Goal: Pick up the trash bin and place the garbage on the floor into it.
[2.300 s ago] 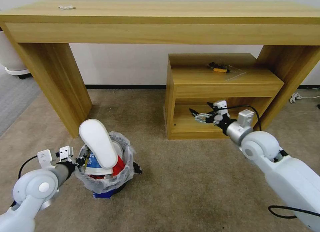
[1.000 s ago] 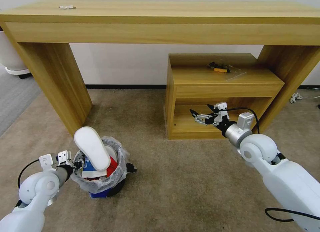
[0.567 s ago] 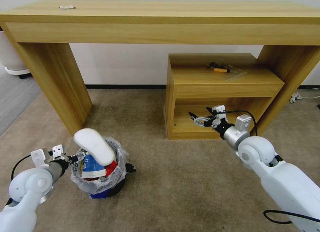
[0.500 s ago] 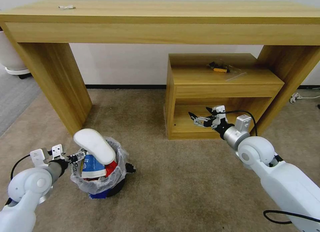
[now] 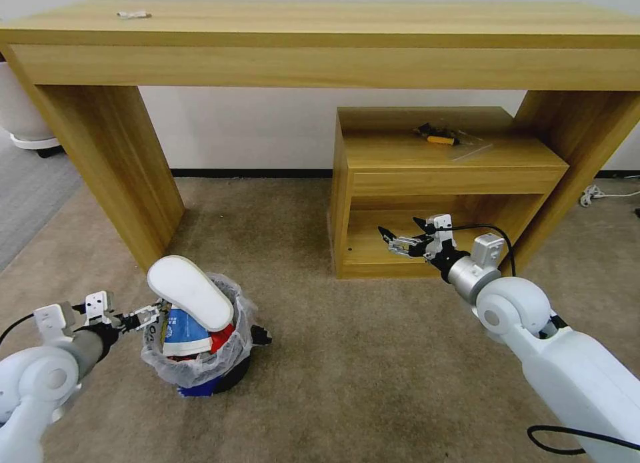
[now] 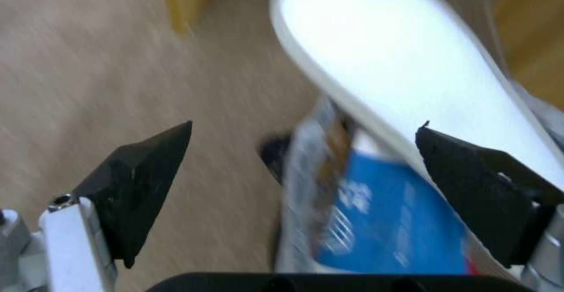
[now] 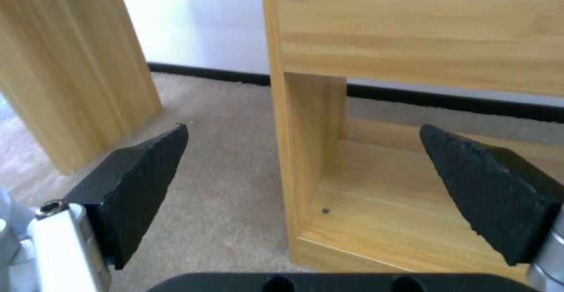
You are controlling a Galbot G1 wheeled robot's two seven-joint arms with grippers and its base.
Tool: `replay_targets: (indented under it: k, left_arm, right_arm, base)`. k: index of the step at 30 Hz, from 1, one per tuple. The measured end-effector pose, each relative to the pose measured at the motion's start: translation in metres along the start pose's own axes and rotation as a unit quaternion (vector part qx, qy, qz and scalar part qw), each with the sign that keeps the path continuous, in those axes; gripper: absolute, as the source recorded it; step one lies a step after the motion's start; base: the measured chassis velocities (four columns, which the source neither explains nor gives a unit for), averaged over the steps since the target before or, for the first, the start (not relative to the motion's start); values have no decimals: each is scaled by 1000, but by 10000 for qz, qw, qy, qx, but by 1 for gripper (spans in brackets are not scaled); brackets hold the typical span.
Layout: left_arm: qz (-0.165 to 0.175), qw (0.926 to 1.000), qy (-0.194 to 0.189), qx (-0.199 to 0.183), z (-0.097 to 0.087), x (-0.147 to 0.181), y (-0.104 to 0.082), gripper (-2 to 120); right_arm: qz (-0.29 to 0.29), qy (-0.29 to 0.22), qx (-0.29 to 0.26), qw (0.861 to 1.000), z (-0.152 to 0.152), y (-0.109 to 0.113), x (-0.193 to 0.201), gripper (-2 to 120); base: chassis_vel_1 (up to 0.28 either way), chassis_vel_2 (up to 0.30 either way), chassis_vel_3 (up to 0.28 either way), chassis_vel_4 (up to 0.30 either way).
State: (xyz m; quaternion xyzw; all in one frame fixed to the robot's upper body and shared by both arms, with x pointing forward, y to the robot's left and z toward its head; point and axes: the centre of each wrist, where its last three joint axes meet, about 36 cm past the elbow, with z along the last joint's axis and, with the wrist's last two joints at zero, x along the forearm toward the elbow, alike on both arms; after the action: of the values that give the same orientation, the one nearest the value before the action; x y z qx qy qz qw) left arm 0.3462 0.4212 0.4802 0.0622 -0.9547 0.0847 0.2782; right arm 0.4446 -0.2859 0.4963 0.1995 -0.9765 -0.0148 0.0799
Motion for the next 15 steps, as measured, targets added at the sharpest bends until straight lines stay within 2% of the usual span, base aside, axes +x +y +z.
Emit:
replay_targets:
  k: [1, 2, 3, 4, 5, 6, 7, 8, 10, 11, 13, 15]
  left_arm:
    - [0, 10000, 0, 0, 0, 0, 0, 100]
    - [-89, 9996, -221, -136, 2, 0, 0, 100]
    - [-165, 9951, -835, -507, 8, 1, 0, 100]
    - [-165, 9951, -835, -507, 8, 1, 0, 100]
    - [-181, 9900, -1193, -734, 11, 3, 0, 100]
    - [-173, 9761, -1855, -1123, 19, 9, -4, 100]
    - [-141, 9726, -2011, -1156, 23, 13, -7, 100]
    - [-141, 9726, -2011, -1156, 23, 13, -7, 100]
    - [-26, 9664, -2356, -1025, 39, 29, -21, 100]
    - [-26, 9664, -2356, -1025, 39, 29, -21, 100]
    - [124, 9641, -2521, -830, 56, 44, -33, 100]
    - [164, 9639, -2544, -765, 60, 49, -35, 100]
  right_arm:
    - [0, 0, 0, 10000, 0, 0, 0, 100]
    - [73, -31, 44, 10000, 1, 2, 3, 100]
    - [281, -129, 206, 9993, 6, 5, 11, 100]
    - [281, -129, 206, 9993, 6, 5, 11, 100]
    - [383, -185, 283, 9987, 9, 7, 15, 100]
    - [768, -369, 490, 9952, 25, 14, 30, 100]
    - [903, -432, 558, 9934, 32, 17, 38, 100]
    - [903, -432, 558, 9934, 32, 17, 38, 100]
    - [1265, -603, 735, 9874, 49, 28, 69, 100]
    - [1265, -603, 735, 9874, 49, 28, 69, 100]
    - [1603, -819, 864, 9799, 53, 41, 98, 100]
    - [1703, -872, 895, 9774, 54, 45, 107, 100]
  base:
    - [0, 0, 0, 0]
    - [0, 0, 0, 0]
    - [0, 0, 0, 0]
    - [0, 0, 0, 0]
    - [0, 0, 0, 0]
    - [0, 0, 0, 0]
    - [0, 0, 0, 0]
    - [0, 0, 0, 0]
    - [0, 0, 0, 0]
    - [0, 0, 0, 0]
    - [0, 0, 0, 0]
    - [0, 0, 0, 0]
